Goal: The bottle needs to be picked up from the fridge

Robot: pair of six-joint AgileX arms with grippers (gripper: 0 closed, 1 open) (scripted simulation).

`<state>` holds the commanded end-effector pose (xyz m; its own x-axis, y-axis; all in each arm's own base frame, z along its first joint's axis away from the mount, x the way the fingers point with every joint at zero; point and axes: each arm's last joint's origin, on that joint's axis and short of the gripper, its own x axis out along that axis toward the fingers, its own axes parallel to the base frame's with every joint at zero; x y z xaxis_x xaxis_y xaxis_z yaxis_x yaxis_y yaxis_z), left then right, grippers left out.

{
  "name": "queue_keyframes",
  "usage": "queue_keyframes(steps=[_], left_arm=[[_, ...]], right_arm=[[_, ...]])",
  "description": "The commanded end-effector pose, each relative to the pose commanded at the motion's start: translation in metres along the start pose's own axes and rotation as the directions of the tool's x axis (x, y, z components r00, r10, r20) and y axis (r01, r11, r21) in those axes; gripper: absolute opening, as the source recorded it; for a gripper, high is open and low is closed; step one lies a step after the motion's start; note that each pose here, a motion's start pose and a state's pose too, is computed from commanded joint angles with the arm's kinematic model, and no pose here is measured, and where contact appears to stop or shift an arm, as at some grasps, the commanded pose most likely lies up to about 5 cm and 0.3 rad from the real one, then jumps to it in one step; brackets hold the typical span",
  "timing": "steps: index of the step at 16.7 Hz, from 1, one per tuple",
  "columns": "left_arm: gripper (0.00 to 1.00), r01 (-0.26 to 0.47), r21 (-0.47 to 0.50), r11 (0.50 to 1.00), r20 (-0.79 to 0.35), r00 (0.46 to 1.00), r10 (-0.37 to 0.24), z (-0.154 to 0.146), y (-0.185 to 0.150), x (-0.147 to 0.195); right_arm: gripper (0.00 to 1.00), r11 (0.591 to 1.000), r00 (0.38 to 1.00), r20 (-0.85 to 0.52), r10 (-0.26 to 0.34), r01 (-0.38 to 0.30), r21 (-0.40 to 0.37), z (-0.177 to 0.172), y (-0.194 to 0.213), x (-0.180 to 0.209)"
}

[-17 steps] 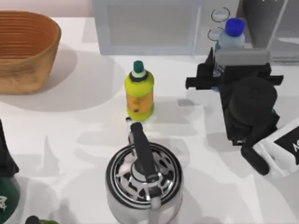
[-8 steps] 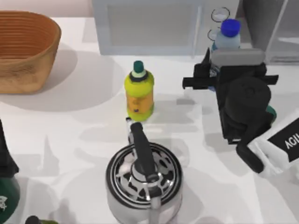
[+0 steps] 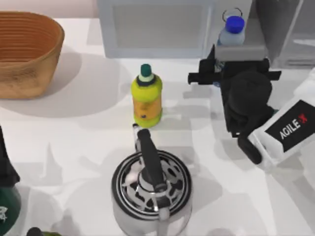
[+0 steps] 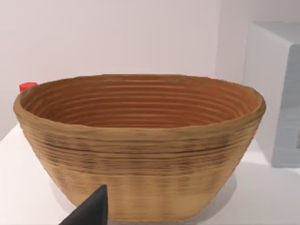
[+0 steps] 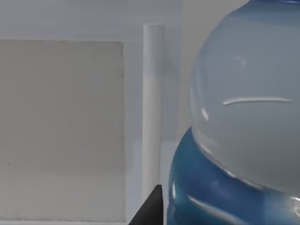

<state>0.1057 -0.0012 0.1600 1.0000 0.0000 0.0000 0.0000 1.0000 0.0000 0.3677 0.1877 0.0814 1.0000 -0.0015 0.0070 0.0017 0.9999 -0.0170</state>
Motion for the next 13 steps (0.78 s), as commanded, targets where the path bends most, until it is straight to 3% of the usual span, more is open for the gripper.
queue_keyframes(steps=[3,13], left_arm=[[1.0,0.0,0.0,1.0,0.0,1.0,0.0,0.0,0.0,0.0],[1.0,0.0,0.0,1.0,0.0,1.0,0.0,0.0,0.0,0.0]], right_arm=[[0.0,1.0,1.0,0.0,0.0,0.0,0.0,0.0,0.0,0.0002],[0.75,1.0,1.0,0.0,0.0,0.0,0.0,0.0,0.0,0.0002]])
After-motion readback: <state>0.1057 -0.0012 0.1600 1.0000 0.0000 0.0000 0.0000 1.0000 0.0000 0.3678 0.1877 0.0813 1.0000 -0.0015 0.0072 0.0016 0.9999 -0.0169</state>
